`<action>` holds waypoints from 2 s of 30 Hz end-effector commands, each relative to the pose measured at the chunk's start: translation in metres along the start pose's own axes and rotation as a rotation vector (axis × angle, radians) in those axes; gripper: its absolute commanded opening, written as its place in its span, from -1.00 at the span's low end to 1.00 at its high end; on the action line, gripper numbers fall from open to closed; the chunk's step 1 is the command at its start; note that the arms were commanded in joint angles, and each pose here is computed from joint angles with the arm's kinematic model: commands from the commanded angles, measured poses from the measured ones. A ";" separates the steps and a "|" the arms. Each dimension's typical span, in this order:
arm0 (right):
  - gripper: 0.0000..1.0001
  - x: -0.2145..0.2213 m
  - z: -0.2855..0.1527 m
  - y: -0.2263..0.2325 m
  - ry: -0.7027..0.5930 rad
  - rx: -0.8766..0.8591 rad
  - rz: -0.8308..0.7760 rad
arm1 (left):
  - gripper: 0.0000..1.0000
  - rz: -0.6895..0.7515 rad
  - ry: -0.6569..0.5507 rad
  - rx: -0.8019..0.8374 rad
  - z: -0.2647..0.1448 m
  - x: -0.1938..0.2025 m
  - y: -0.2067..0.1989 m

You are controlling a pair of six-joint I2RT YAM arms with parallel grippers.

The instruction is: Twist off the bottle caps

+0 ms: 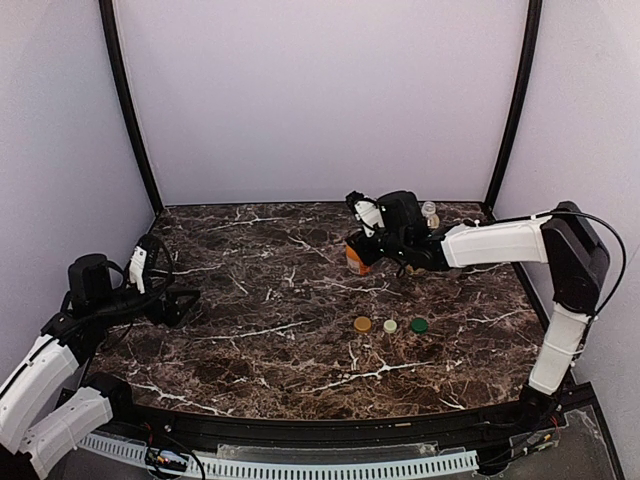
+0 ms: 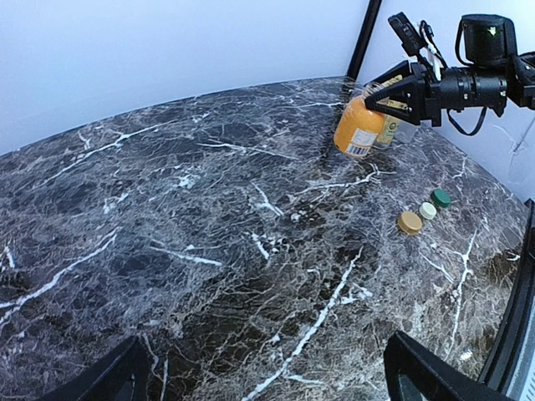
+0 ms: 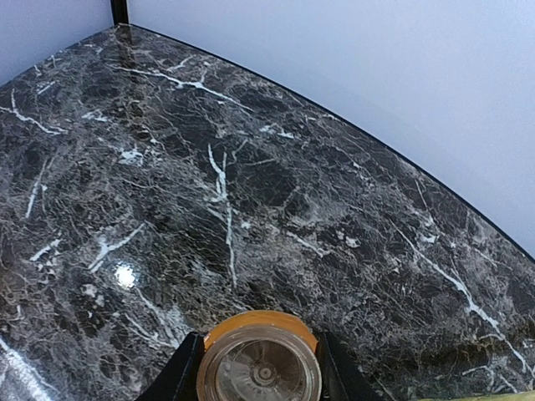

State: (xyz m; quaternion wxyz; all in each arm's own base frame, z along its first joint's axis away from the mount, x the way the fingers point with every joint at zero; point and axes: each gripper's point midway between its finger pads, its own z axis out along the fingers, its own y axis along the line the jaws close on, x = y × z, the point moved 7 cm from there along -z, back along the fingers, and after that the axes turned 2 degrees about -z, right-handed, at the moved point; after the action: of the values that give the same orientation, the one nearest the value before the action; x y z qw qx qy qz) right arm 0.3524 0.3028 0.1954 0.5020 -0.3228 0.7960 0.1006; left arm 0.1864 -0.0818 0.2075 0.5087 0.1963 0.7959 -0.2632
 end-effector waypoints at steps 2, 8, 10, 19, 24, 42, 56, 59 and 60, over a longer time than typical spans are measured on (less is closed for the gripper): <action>-1.00 0.019 0.020 -0.017 0.006 0.050 0.029 | 0.98 -0.085 -0.036 -0.035 -0.001 0.010 0.010; -1.00 0.034 0.028 -0.029 0.032 0.066 0.081 | 0.97 -0.087 -0.059 -0.074 -0.005 0.010 0.017; -1.00 0.040 0.030 -0.031 0.045 0.068 0.110 | 0.98 -0.092 -0.061 -0.079 -0.005 0.011 0.018; -1.00 0.058 0.033 -0.038 0.089 0.059 0.171 | 0.98 -0.098 -0.070 -0.092 -0.006 0.010 0.022; -0.35 0.056 0.032 -0.039 0.107 0.057 0.179 | 0.98 -0.094 -0.071 -0.090 -0.006 0.010 0.021; 0.97 -0.037 -0.008 -0.042 -0.029 -0.054 0.060 | 0.97 -0.088 -0.090 -0.087 -0.009 0.010 0.020; 0.97 -0.055 -0.160 -0.200 0.003 0.415 0.399 | 0.97 -0.061 -0.129 -0.188 -0.016 0.012 0.027; 0.97 -0.019 -0.201 -0.227 0.034 0.499 0.492 | 0.97 -0.055 -0.140 -0.199 -0.018 0.013 0.027; 0.97 -0.006 -0.211 -0.229 0.046 0.521 0.507 | 0.98 -0.054 -0.141 -0.202 -0.018 0.013 0.028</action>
State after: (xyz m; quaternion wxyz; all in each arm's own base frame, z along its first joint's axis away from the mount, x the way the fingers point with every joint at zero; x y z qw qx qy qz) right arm 0.3741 0.0694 0.3729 0.5725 -0.0402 0.8186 0.0245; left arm 0.1843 -0.0519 0.1997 0.5659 0.1108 0.7865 -0.2212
